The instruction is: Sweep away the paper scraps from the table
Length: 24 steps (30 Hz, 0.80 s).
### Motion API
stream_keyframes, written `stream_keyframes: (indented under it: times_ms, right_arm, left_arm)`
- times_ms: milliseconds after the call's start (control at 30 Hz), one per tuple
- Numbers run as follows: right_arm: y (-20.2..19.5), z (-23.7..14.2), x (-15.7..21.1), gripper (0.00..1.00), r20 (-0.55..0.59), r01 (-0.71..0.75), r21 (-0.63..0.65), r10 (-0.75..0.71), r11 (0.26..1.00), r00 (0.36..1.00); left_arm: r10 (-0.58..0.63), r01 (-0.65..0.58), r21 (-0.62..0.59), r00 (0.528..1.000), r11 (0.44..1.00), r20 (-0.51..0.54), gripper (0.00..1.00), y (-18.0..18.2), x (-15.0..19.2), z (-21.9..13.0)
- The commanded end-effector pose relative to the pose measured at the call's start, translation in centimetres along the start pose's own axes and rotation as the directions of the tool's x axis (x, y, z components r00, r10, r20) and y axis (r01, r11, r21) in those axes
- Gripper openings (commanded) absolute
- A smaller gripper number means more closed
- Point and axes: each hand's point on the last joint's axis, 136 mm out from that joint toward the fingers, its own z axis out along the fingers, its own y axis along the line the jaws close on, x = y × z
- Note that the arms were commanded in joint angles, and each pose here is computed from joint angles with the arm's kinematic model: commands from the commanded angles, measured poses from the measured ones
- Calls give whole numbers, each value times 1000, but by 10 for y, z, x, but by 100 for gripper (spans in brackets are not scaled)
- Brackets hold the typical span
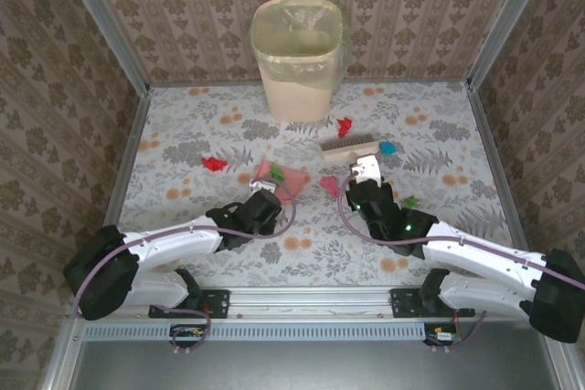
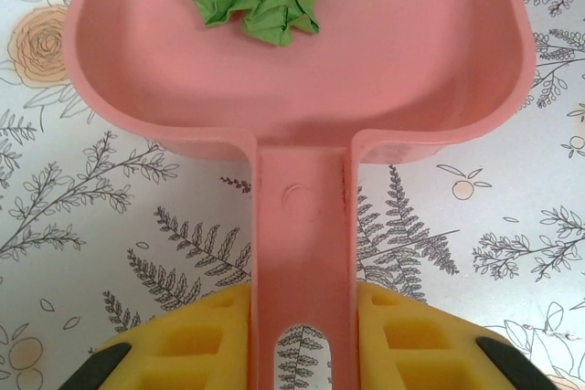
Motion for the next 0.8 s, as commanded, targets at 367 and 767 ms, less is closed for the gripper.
stream_keyframes:
  times_ms: [367,767]
  right_arm:
    - [-93,-16,-1,0,199,-418,114,392,901,898]
    - [-99,-3,17,0,143,-428,174,407,887,902]
  left_arm:
    - [41,-50,70,992,996,122,0,-22,-57,-78]
    - [80,-101,119,983,988,167,0,-40,-124,-162]
